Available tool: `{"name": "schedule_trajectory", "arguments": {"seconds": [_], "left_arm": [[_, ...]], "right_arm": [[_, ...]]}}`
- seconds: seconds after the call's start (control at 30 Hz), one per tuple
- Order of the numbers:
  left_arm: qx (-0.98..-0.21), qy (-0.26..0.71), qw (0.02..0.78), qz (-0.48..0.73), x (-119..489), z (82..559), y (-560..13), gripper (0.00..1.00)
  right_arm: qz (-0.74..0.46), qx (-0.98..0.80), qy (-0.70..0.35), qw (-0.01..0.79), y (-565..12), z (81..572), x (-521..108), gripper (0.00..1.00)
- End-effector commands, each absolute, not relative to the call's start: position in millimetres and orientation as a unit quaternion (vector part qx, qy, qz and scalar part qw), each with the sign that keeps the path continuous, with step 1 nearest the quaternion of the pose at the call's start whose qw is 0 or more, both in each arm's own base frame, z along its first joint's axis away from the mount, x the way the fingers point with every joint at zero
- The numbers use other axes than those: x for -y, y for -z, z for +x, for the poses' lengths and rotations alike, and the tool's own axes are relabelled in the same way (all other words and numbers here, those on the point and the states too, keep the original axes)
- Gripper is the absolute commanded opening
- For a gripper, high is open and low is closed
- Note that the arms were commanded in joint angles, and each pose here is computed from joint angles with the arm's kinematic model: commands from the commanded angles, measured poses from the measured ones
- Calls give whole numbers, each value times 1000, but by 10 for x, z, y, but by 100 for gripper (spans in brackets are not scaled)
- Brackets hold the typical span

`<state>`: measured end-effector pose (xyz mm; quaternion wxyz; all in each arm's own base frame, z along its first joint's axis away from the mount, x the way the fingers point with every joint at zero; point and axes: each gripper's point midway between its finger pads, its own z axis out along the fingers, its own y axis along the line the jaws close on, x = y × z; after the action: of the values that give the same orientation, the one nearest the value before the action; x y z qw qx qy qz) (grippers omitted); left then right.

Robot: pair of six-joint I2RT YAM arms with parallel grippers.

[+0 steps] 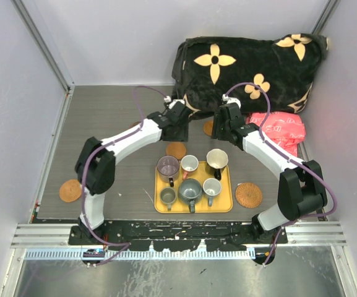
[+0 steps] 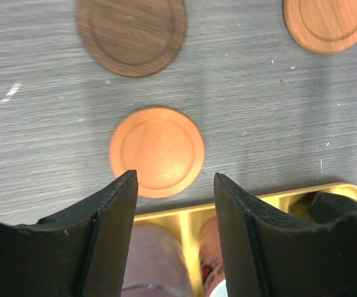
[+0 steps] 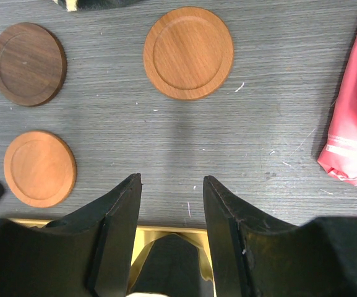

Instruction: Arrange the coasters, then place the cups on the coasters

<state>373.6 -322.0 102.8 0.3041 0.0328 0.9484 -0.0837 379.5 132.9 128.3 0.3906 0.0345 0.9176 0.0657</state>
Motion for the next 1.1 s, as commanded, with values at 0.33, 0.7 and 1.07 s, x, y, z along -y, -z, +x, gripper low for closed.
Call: {"name": "schedule_trajectory", "arguments": {"seconds": [0.33,0.7,1.07], "left_arm": [[-924,-14,370,-99,1342,3582,-1605,54],[-913,-144,271,-270,55,2639,-1253,49],[-867,-151,180,-440,-633,1978,-872,53]], "right_arm": [[35,-901,-97,422,-1515,3879,-1431,50],[31,-897,-115,426,-1554,3855,-1482,50],[29,-890,-151,430,-1591,3818,-1588,49]]}}
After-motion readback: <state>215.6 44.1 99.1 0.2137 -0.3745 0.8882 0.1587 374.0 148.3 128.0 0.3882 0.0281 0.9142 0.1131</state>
